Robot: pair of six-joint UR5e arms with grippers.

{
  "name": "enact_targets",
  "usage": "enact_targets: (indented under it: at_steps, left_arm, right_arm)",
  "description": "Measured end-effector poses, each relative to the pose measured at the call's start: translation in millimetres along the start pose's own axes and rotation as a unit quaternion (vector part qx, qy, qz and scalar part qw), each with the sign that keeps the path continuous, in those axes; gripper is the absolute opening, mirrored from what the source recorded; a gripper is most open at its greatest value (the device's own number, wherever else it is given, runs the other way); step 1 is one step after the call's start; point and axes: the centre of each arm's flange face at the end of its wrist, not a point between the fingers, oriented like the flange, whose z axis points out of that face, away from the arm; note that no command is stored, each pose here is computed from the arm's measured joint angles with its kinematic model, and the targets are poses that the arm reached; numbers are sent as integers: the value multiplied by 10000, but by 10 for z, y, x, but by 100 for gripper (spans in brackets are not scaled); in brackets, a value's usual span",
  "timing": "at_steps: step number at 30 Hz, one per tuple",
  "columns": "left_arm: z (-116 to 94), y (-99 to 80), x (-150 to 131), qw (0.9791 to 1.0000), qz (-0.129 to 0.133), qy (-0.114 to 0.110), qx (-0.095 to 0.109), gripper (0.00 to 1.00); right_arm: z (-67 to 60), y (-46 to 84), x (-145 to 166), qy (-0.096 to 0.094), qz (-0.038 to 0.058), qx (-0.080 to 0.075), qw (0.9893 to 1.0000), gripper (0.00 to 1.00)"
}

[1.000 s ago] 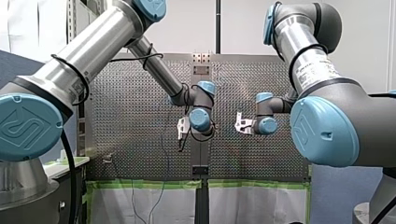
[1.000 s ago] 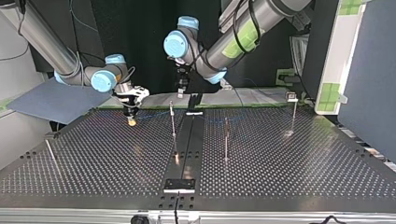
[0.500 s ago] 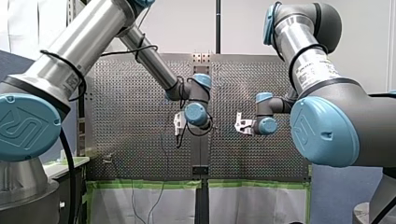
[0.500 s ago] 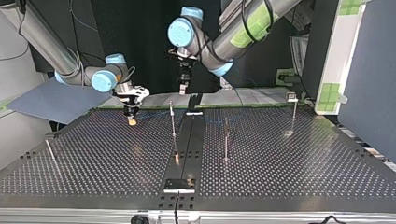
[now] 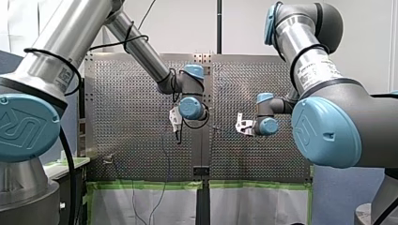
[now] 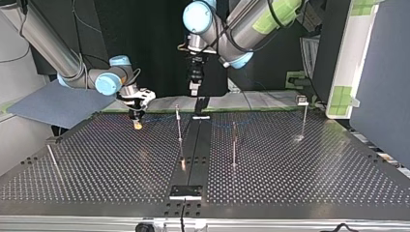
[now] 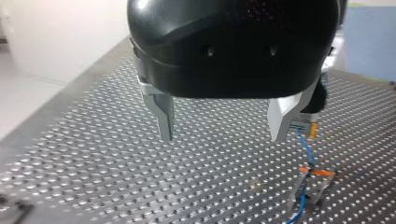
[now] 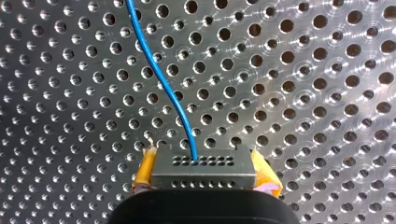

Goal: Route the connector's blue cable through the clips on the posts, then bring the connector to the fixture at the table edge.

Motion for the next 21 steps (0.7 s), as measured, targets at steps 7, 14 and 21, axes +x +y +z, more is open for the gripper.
enact_targets:
  at_steps: [7, 14, 21]
  left_arm:
    - [-275, 9, -136, 9998, -94, -192, 22, 100]
    - [-541, -8, -257, 9987, -251, -391, 193, 100]
    - [-702, 103, -368, 9978, -375, -534, 121, 100]
  right_arm:
    - [-3, 26, 0, -19, 16, -13, 10000, 0]
    - [-2, 43, 4, -16, 26, -23, 10000, 0]
    - [-2, 41, 3, -17, 31, -20, 10000, 0]
